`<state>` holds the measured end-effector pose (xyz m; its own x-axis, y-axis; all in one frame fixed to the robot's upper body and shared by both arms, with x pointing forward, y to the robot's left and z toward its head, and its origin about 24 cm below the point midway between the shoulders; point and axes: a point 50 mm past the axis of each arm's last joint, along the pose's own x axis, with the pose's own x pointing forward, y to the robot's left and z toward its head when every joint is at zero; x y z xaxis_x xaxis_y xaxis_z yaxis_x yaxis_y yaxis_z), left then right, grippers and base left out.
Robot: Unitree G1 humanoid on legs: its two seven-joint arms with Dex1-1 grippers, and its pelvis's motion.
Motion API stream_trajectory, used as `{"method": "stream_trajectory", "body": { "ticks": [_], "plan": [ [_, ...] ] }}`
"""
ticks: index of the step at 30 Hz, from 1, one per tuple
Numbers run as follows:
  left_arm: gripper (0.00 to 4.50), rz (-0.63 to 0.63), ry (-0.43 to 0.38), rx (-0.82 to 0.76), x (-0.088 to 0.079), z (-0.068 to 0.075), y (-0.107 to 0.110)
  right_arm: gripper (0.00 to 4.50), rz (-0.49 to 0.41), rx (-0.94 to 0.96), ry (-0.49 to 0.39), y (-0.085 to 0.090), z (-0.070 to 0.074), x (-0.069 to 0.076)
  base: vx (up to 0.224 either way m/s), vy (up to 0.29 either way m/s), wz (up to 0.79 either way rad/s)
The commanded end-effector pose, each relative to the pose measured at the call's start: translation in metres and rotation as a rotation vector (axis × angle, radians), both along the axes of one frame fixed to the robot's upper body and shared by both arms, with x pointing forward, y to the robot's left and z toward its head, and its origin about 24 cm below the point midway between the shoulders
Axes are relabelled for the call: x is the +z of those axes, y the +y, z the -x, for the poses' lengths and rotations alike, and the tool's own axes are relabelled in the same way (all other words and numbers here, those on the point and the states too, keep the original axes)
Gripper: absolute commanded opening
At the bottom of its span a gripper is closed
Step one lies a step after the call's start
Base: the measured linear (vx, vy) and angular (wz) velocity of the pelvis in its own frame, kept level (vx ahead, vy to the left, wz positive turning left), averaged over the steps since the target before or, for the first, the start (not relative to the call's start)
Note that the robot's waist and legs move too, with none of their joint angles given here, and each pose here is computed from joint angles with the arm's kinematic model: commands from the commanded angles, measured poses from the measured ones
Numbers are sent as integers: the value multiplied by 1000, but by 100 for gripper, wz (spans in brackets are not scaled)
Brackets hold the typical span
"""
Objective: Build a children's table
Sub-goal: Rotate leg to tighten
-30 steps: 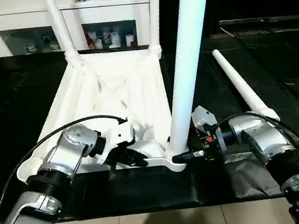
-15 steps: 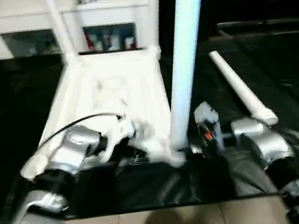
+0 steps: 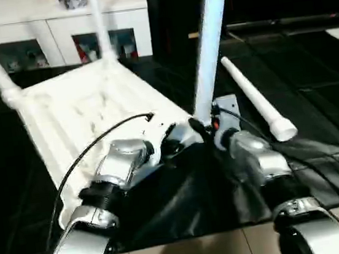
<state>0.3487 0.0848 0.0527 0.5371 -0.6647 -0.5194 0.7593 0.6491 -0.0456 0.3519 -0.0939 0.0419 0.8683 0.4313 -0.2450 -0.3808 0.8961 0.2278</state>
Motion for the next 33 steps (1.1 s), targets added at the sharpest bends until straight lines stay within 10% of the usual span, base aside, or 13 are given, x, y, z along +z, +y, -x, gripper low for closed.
{"method": "stream_trajectory", "body": {
  "ticks": [1, 7, 22, 33],
  "plan": [
    [0, 89, -107, -57, 29, -6, -26, 382, -61, 173, 104, 47, 19, -17, 0, 0, 0],
    [0, 54, -86, -87, 23, -3, -15, 434, -34, 184, 40, 36, 17, -12, 0, 0, 0],
    [0, -33, 13, -551, 4, 28, 34, 446, 161, 610, -134, -59, 33, 9, 0, 0, 0],
    [0, -131, 54, -798, 4, 39, 45, 446, 219, 974, -114, -58, 42, 19, 0, 0, 0]
  ]
}}
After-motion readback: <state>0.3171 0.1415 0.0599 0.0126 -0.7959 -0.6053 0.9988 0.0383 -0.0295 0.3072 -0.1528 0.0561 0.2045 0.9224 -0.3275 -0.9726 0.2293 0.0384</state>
